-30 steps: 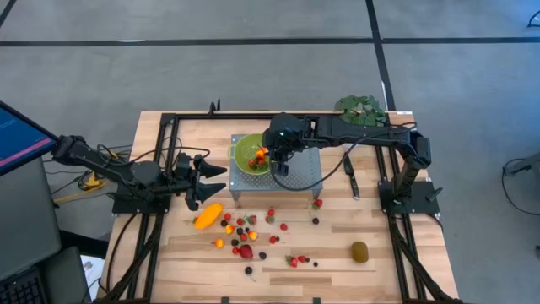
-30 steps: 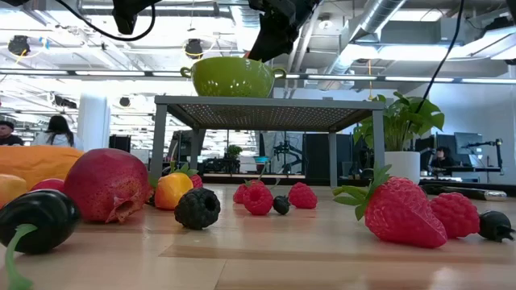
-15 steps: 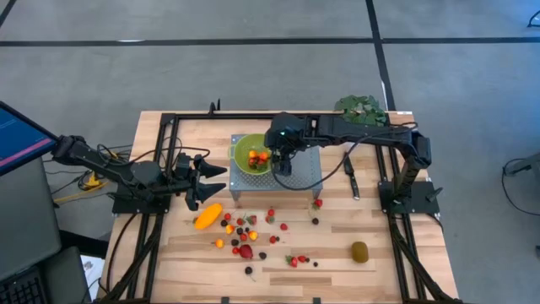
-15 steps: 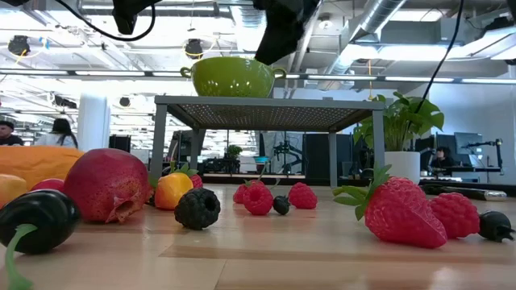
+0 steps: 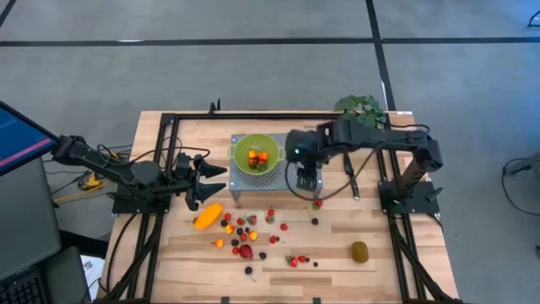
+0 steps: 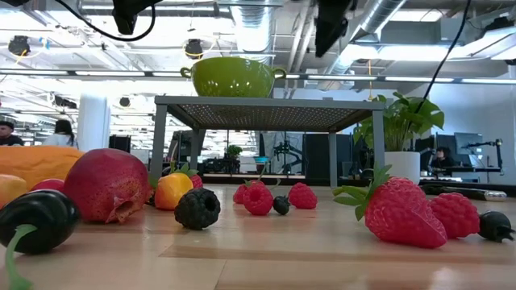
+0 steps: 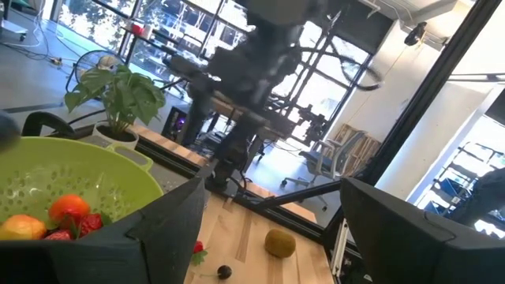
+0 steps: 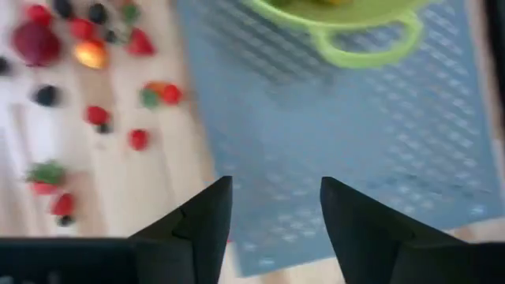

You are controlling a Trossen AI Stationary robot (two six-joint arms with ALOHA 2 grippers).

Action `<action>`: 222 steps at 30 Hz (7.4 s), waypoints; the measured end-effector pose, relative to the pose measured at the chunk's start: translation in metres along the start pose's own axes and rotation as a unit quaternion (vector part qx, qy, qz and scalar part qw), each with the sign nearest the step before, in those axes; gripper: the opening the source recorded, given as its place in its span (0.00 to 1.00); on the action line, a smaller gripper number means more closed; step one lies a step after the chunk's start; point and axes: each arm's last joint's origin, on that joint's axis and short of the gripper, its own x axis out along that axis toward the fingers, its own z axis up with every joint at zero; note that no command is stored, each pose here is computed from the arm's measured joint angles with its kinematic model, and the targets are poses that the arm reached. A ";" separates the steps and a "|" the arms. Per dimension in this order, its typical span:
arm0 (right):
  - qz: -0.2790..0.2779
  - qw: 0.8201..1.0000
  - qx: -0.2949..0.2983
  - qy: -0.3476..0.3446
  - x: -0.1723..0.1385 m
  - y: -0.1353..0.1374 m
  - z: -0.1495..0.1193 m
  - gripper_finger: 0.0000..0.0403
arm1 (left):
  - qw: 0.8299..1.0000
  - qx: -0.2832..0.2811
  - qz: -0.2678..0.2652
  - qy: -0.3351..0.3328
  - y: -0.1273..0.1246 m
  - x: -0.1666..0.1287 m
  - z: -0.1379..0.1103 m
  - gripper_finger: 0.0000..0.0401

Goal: Pick & Place Fruit
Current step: Put the black cherry into the green strainer bowl on the shelf, then put the strawberry into the green strainer bowl on the shelf

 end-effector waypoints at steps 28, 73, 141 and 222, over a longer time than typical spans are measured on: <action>-0.065 0.994 -0.073 -0.051 0.051 0.171 -0.106 0.35 | 1.000 -0.002 -0.001 -0.003 0.000 0.000 0.001 0.73; -0.048 0.994 0.082 -0.060 0.181 0.124 -0.174 0.46 | 1.000 -0.004 -0.003 -0.006 -0.001 0.000 0.001 0.73; -0.089 0.936 -0.122 -0.318 0.038 0.018 0.011 0.27 | 1.000 -0.008 -0.006 -0.013 -0.001 0.000 0.003 0.73; -0.104 0.975 0.140 -0.135 0.149 0.079 -0.186 0.39 | 1.000 -0.014 -0.011 -0.024 -0.002 0.000 0.005 0.73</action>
